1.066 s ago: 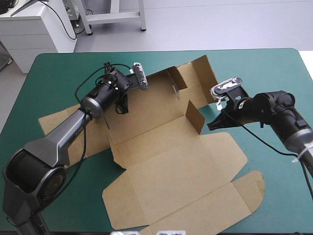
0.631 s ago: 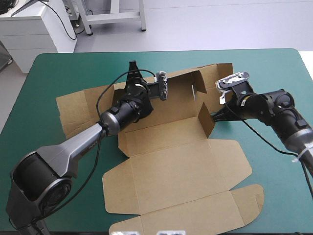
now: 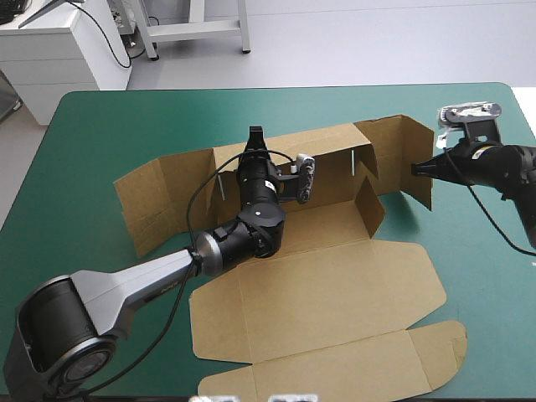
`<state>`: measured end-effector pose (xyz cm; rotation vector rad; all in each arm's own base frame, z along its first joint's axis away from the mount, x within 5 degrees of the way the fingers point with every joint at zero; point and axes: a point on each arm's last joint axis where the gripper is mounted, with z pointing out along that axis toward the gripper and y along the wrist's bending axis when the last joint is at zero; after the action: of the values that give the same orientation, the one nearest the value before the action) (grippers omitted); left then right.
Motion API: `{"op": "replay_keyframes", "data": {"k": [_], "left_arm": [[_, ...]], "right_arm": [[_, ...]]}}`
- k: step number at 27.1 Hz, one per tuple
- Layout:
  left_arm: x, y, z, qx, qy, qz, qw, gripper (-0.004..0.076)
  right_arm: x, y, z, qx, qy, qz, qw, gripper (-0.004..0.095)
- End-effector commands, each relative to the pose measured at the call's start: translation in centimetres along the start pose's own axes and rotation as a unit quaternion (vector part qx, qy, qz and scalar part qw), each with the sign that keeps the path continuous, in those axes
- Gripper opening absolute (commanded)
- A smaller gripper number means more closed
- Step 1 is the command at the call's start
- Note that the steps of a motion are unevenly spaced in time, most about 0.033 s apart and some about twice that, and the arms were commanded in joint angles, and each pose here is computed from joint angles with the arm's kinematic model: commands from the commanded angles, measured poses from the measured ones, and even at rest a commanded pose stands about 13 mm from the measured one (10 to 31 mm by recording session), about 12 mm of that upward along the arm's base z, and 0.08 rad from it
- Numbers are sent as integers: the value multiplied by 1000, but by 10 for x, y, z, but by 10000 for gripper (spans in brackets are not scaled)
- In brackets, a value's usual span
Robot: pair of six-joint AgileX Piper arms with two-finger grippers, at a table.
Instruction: Fold the box
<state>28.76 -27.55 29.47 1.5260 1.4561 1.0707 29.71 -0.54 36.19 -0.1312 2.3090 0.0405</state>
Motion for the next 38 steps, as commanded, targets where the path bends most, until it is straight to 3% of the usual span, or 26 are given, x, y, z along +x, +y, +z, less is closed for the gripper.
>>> {"op": "replay_keyframes", "data": {"k": [1,8,15,21,32,38], "left_arm": [[5,28,-23,-34,-31,-31,998,-8],[0,40,-70,-53,-115,-41,991,-8],[9,2,-64,-30,-89,15,995,-8],[16,-14,-58,-83,-76,17,993,-8],[19,-9,-59,-117,-58,24,991,-8],[20,-9,-59,-117,-57,24,991,-8]], "right_arm": [[-21,-5,-28,0,-70,2,998,-21],[-28,-6,-35,-3,-78,2,997,-21],[-28,-6,-35,-4,-77,3,997,-21],[-42,-7,-37,-7,-77,-2,997,-21],[-102,-17,8,-46,4,-14,999,-21],[-104,-14,52,-110,72,8,991,-21]]}}
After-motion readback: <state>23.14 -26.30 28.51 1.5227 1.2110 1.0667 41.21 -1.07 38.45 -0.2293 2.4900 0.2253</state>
